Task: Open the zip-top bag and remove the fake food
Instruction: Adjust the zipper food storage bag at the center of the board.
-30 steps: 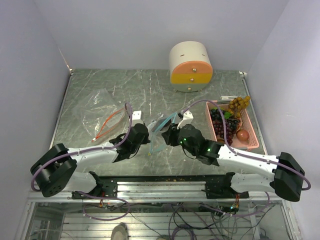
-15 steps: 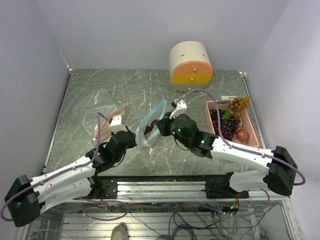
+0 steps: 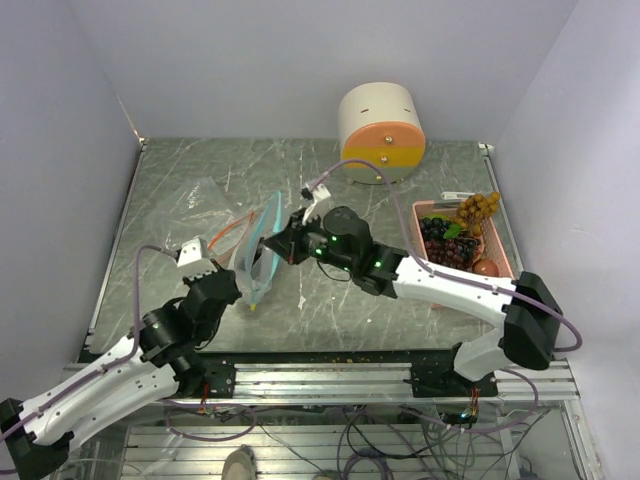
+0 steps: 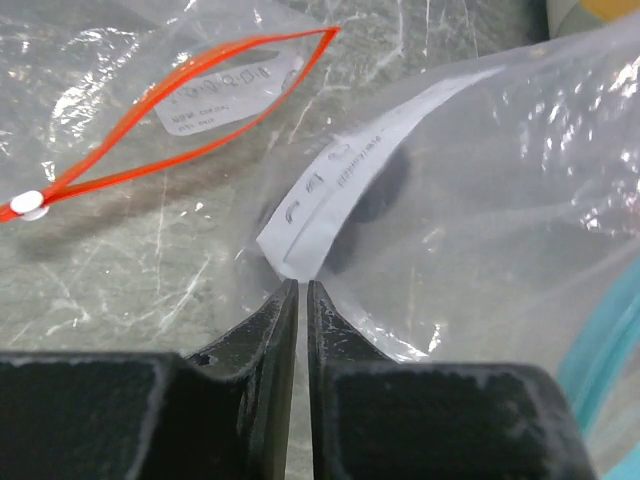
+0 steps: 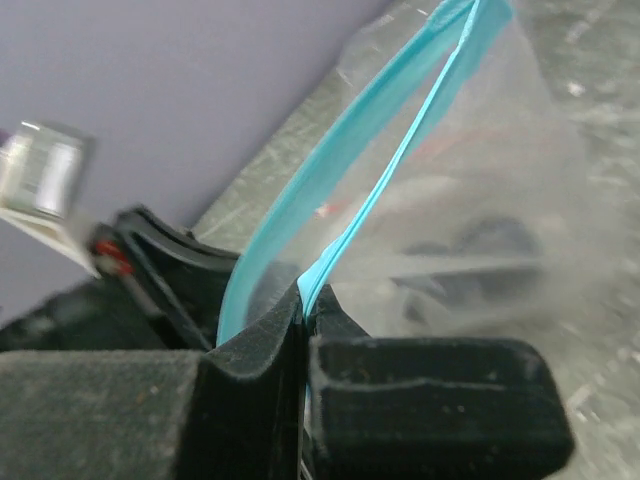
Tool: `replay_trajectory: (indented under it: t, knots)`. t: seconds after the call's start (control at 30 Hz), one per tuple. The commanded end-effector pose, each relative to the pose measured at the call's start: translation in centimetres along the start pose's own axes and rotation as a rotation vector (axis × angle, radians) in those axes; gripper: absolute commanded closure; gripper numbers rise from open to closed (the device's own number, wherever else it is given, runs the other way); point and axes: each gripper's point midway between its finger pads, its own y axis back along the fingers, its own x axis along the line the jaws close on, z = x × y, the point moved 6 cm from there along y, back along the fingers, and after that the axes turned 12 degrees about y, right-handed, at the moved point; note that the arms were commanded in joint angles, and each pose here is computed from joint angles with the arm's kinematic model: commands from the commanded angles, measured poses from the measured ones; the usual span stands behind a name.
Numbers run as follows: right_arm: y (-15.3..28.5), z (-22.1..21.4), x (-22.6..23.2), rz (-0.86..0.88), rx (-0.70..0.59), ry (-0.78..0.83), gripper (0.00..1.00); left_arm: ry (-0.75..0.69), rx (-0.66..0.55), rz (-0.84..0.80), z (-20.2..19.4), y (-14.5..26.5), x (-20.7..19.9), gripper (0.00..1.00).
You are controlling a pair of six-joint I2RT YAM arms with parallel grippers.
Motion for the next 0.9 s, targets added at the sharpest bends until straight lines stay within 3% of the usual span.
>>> replay_trajectory:
  t: [0.0,0.17,0.2,0.27,0.33,0.4,0.53,0.63,0.87]
  knots:
    - [3.5,-1.7,-4.1,-0.071,-0.002,-0.058,1.0,0.012,-0.047,0.03,1.5,1.0,0.9,0.81]
    - [8.7,-6.7,-12.3,-0.252,0.047,-0.181,1.0,0.02,-0.034,0.003,0.9,0.6,0.5,0.81]
    - [9.6,-7.7,-13.5,-0.29,0.071,-0.186,0.95,0.016,-0.027,0.001,0.7,0.4,0.3,0.81]
    - [11.3,-8.9,-15.8,-0.396,0.116,-0.2,0.67,0.004,-0.01,-0.006,0.2,-0.1,-0.2,0.81]
    - [12.7,-9.4,-17.3,-0.5,0.141,-0.193,0.5,-0.012,0.005,-0.009,-0.4,-0.7,-0.8,0.82]
    - [13.9,-9.2,-17.7,-0.559,0.141,-0.169,0.42,-0.021,0.016,-0.014,-0.9,-1.3,-1.4,0.82]
    - [15.6,-8.8,-17.5,-0.61,0.127,-0.145,0.38,-0.026,0.029,-0.042,-1.4,-2.1,-2.8,0.82]
    - [16.6,-9.9,-17.3,-0.62,0.139,-0.156,0.43,-0.042,0.038,-0.056,-1.8,-2.7,-3.6,0.82]
    - [16.4,-12.1,-16.9,-0.56,0.108,-0.22,0.97,-0.083,0.066,-0.093,-3.0,-4.6,-6.1,0.81]
